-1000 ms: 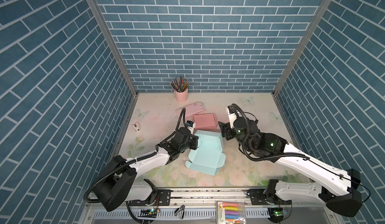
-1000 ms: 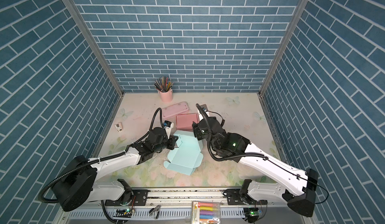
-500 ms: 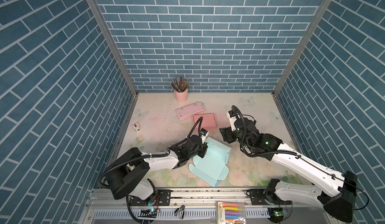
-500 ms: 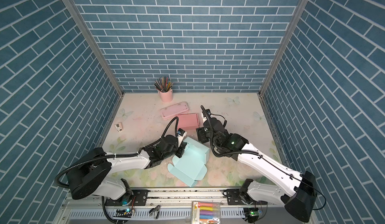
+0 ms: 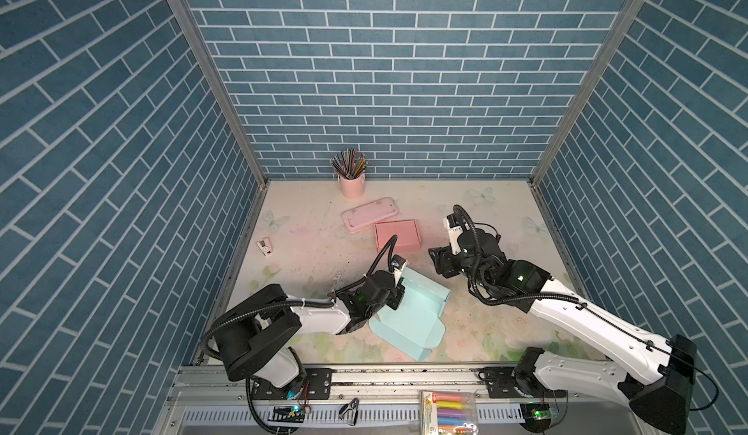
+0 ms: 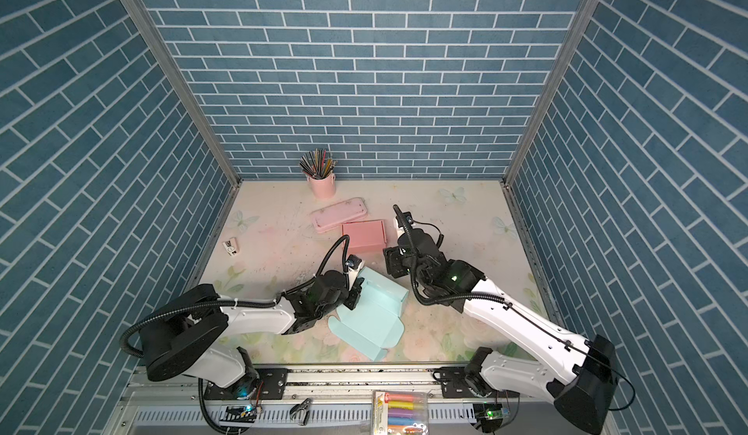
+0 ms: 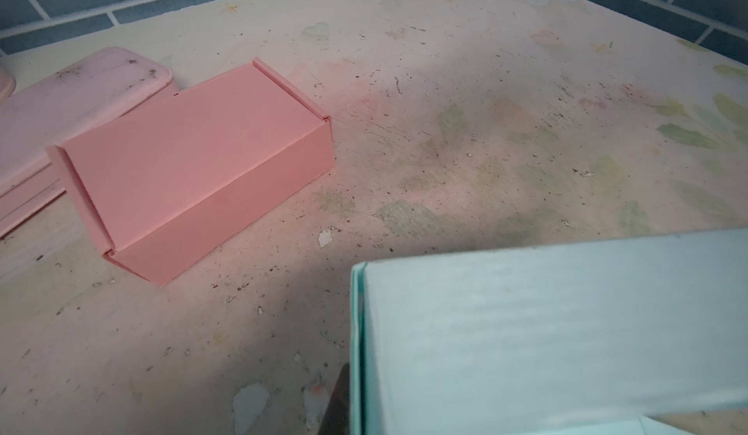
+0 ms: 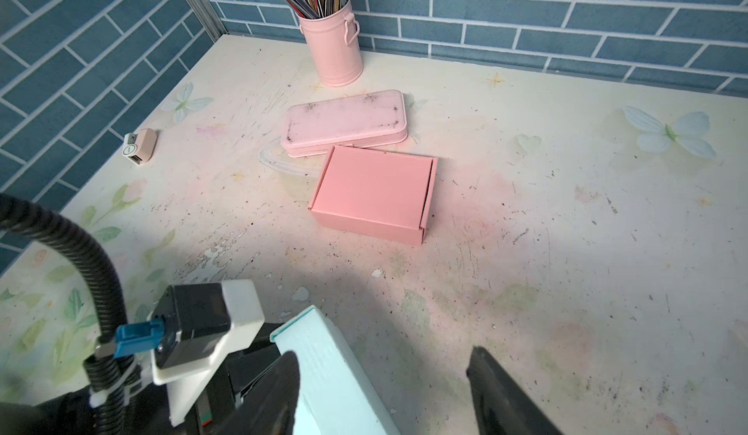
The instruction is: Fold the paper box
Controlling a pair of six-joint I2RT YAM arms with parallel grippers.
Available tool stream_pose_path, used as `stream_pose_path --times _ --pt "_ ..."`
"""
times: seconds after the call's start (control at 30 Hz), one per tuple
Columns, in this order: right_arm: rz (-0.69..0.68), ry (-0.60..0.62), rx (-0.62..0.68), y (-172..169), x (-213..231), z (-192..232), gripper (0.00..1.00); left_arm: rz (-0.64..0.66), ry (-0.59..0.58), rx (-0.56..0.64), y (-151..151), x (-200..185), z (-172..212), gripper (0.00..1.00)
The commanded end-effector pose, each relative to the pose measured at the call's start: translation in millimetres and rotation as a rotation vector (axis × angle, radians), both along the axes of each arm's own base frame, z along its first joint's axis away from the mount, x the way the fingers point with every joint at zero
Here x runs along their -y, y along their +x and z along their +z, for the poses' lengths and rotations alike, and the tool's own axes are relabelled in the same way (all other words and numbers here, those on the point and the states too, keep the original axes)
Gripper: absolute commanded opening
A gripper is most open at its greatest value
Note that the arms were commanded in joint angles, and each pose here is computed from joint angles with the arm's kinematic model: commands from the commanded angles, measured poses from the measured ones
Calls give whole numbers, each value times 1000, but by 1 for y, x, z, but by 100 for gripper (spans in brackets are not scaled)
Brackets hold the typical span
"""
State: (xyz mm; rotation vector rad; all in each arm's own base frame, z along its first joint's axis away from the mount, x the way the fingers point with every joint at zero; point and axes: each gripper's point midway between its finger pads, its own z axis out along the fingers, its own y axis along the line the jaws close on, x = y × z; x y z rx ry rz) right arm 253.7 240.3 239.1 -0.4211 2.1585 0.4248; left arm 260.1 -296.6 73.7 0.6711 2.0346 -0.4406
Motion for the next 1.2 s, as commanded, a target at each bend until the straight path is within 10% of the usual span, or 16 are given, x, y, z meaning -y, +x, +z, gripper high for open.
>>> stream_pose_path --times 0.0,0.53,1.17 --pt "-27 34 -7 -1 5 4 67 7 23 11 -2 -5 -7 16" --pt "-32 20 -27 3 8 -15 67 11 10 15 0 -1 -5 19" --pt "262 519 -467 -7 -60 -89 67 27 -11 34 9 7 -3 16"
